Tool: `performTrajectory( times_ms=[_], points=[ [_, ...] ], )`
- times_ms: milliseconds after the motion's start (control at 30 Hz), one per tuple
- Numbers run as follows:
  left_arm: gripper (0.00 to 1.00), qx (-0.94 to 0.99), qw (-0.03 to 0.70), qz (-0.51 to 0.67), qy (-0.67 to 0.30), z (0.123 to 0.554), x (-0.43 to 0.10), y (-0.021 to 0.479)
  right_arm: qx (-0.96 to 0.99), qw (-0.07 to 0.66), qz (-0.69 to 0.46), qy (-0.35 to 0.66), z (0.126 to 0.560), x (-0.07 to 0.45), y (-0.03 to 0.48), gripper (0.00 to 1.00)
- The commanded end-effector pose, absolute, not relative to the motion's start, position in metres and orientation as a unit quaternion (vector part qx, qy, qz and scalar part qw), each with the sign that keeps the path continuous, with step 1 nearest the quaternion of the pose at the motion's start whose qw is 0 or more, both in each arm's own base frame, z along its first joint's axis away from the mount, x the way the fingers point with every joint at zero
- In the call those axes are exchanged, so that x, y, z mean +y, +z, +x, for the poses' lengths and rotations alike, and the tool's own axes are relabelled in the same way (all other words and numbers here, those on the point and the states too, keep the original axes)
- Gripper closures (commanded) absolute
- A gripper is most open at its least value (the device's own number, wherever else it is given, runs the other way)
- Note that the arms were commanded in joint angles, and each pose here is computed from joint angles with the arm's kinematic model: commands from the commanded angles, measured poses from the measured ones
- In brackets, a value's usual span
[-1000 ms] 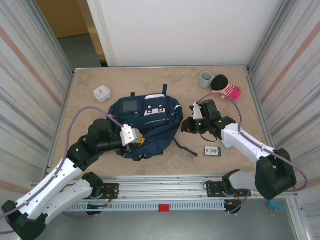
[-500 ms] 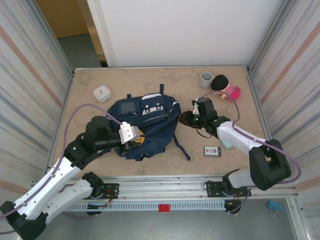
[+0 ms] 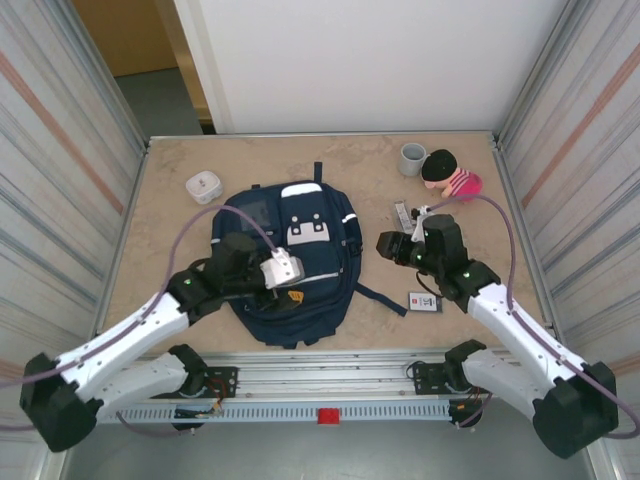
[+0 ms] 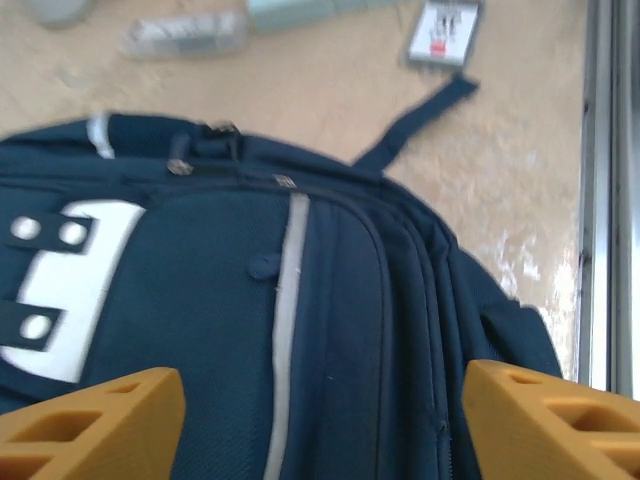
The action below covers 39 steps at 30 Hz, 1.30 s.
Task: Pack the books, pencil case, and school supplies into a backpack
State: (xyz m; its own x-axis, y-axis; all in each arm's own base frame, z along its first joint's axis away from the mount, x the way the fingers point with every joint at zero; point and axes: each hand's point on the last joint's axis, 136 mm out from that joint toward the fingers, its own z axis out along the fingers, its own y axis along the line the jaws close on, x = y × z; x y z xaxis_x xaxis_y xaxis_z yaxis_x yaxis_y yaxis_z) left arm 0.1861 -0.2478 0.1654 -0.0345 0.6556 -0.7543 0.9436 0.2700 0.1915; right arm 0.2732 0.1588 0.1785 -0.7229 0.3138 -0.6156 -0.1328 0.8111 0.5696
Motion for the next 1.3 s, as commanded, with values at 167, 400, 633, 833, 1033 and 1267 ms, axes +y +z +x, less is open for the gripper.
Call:
performTrajectory(
  times_ms=[167, 400, 633, 833, 1033, 1267],
  points=[
    [0.17, 0.724, 0.362, 0.58, -0.092, 0.223, -0.277, 0.116, 0.884, 0.354, 0.037, 0.302, 0.254, 0.158, 0.164, 0.49],
    [0.14, 0.73, 0.379, 0.563, -0.081, 0.248, -0.308, 0.108, 0.885, 0.354, 0.04, 0.301, 0.253, 0.159, 0.158, 0.49],
    [0.14, 0.738, 0.373, 0.56, -0.056, 0.258, -0.314, 0.092, 0.882, 0.357, 0.033, 0.305, 0.252, 0.162, 0.16, 0.49],
    [0.58, 0.743, 0.376, 0.551, -0.037, 0.257, -0.301, 0.085, 0.87, 0.365, -0.017, 0.331, 0.248, 0.175, 0.168, 0.49],
    [0.94, 0.691, 0.431, 0.55, -0.187, 0.224, -0.31, 0.137, 0.857, 0.353, -0.107, 0.36, 0.244, 0.2, 0.173, 0.47],
    [0.97, 0.635, 0.478, 0.542, -0.274, 0.201, -0.287, 0.2, 0.841, 0.338, -0.225, 0.358, 0.262, 0.231, 0.172, 0.35]
  ],
)
